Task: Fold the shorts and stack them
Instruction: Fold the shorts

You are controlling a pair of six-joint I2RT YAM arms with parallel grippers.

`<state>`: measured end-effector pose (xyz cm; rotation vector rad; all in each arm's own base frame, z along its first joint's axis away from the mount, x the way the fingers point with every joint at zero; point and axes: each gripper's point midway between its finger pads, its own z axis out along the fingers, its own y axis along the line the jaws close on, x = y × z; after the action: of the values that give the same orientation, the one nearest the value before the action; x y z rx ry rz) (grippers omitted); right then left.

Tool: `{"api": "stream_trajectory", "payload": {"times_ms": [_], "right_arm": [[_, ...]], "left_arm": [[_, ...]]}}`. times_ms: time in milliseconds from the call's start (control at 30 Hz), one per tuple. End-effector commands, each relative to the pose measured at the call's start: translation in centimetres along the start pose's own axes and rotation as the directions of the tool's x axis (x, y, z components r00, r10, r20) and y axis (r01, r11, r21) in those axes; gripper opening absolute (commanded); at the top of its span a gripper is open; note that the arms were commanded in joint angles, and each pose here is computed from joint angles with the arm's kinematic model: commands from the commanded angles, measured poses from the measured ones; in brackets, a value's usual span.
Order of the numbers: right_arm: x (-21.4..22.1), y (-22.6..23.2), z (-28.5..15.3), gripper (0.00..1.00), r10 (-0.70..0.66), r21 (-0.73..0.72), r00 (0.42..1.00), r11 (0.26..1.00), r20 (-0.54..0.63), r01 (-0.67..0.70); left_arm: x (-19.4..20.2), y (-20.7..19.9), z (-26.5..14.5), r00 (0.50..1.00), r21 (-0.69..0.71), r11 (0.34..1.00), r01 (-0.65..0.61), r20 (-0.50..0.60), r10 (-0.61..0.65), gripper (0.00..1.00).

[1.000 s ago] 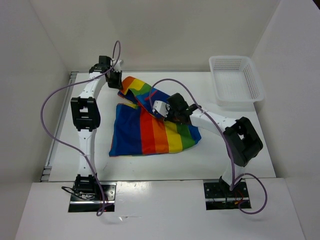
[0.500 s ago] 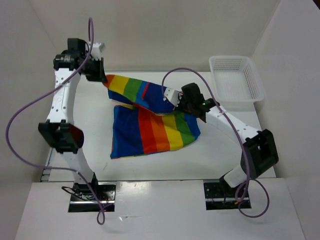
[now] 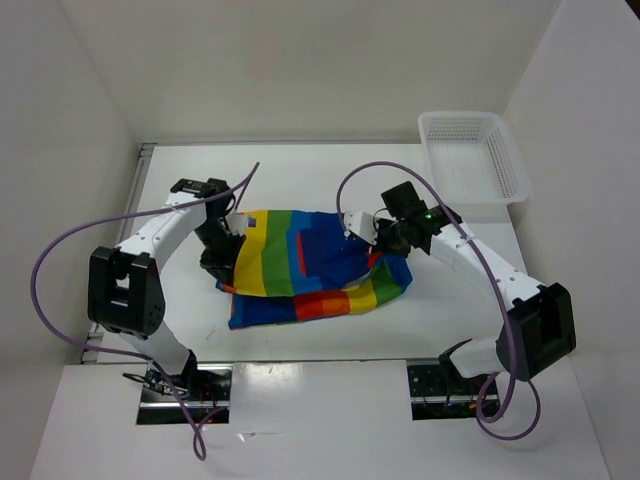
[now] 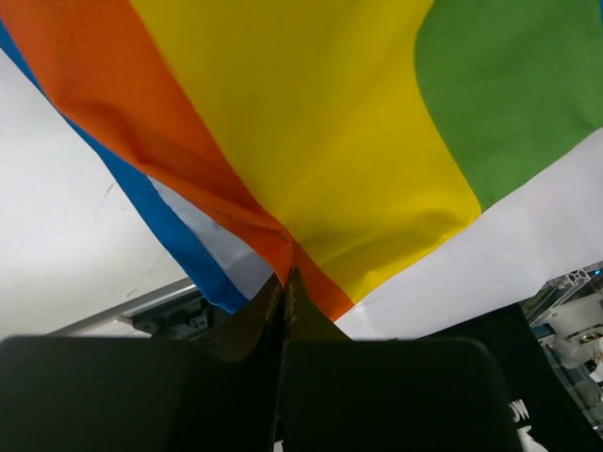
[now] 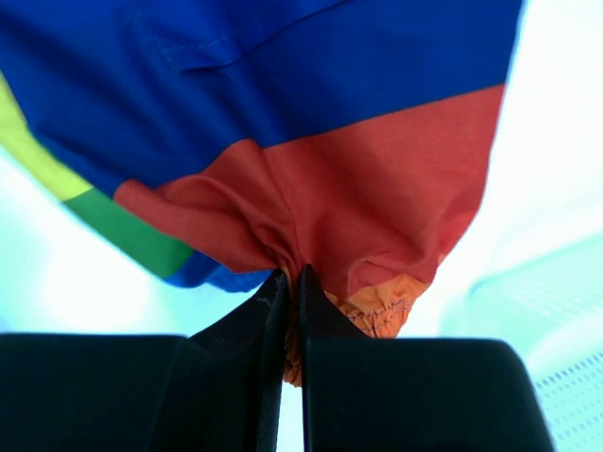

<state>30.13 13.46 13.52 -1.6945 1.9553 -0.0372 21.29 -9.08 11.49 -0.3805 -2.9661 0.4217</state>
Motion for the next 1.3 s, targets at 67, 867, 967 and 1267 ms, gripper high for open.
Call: {"api": "stream_trajectory", "payload": {"times_ms": [67, 867, 967, 1267], "right_arm": [[1.0, 4.1, -1.8, 0.00, -0.069, -0.188, 0.998, 0.980, -0.012, 0.065], [3.1, 10.0, -2.6, 0.82, -0.182, -0.353, 0.980, 0.925, -0.087, 0.140], [-0.4, 8.2, -4.7, 0.81, -0.121, -0.284, 0.993, 0.952, 0.006, 0.118], [-7.5, 2.4, 0.2, 0.49, 0.179, -0.107, 0.964, 0.981, 0.195, -0.161]], "left_arm": [[1.6, 0.8, -0.7, 1.000, -0.060, 0.998, -0.003, 0.011, 0.004, 0.00], [5.5, -1.4, 4.5, 0.967, -0.133, 0.960, -0.245, -0.107, 0.232, 0.40], [4.7, -1.4, 3.4, 0.967, -0.167, 0.952, -0.256, -0.049, 0.251, 0.41], [-7.0, -3.8, 0.6, 0.893, -0.206, 0.938, -0.279, 0.303, 0.332, 0.46]]}}
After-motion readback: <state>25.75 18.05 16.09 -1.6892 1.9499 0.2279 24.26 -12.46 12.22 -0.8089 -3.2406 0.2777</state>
